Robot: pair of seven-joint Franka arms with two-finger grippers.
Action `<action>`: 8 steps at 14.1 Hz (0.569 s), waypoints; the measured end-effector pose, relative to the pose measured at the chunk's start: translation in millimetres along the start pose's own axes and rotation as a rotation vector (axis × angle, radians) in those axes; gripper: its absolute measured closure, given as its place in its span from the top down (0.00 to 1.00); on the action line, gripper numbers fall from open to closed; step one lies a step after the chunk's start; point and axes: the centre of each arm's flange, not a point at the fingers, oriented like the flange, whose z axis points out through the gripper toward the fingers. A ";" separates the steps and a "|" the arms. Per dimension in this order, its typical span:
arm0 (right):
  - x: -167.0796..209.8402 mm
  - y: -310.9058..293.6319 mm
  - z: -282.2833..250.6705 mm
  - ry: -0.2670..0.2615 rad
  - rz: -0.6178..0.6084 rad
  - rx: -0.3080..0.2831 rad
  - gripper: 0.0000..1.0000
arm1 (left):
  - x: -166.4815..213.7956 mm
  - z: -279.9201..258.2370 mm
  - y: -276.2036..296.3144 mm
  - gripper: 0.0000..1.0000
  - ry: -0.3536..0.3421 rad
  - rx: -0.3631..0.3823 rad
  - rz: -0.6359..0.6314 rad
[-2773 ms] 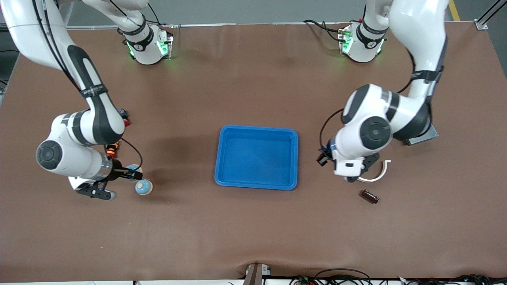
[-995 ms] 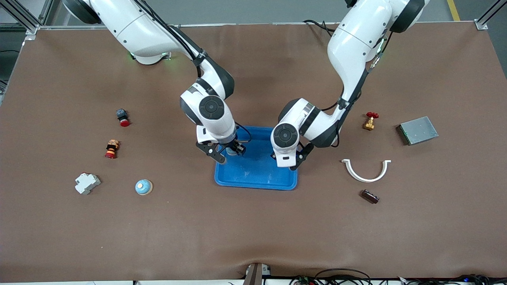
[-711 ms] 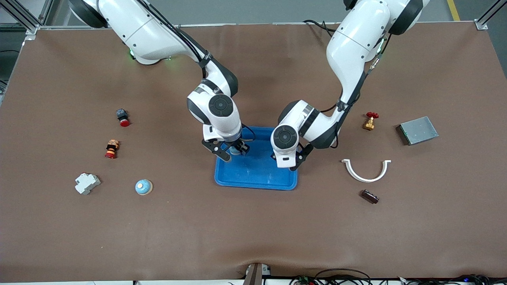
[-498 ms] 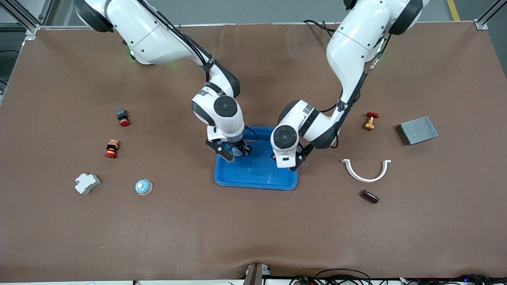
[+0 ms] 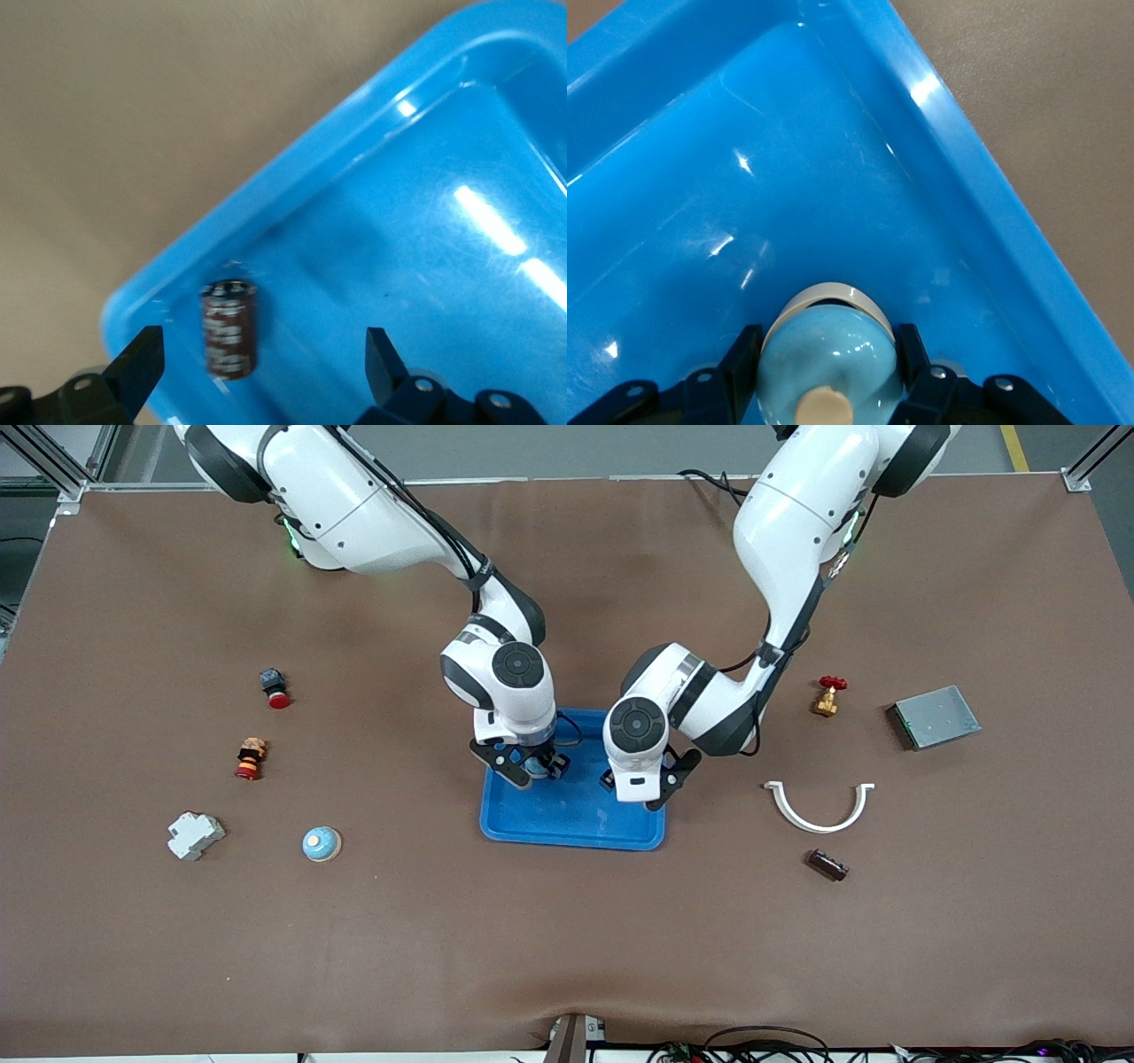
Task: Place electrolytic capacitor and blue bell in tray
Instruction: 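Open both grippers to release the capacitor and bell in the tray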
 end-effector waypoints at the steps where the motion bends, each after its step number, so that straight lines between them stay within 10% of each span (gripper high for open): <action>1: 0.9 -0.5 1.2 0.001 0.003 0.001 0.74 | 3.5 -16.2 -7.3 1.00 0.000 0.026 0.046; 4: 5.7 -3.9 6.7 0.004 0.011 0.005 1.00 | 36.1 -91.4 -37.8 1.00 -0.001 0.031 0.168; 8: 21.7 -20.6 -21.4 0.028 0.033 -0.040 1.00 | 121.6 -183.8 -92.7 1.00 0.023 -0.068 0.253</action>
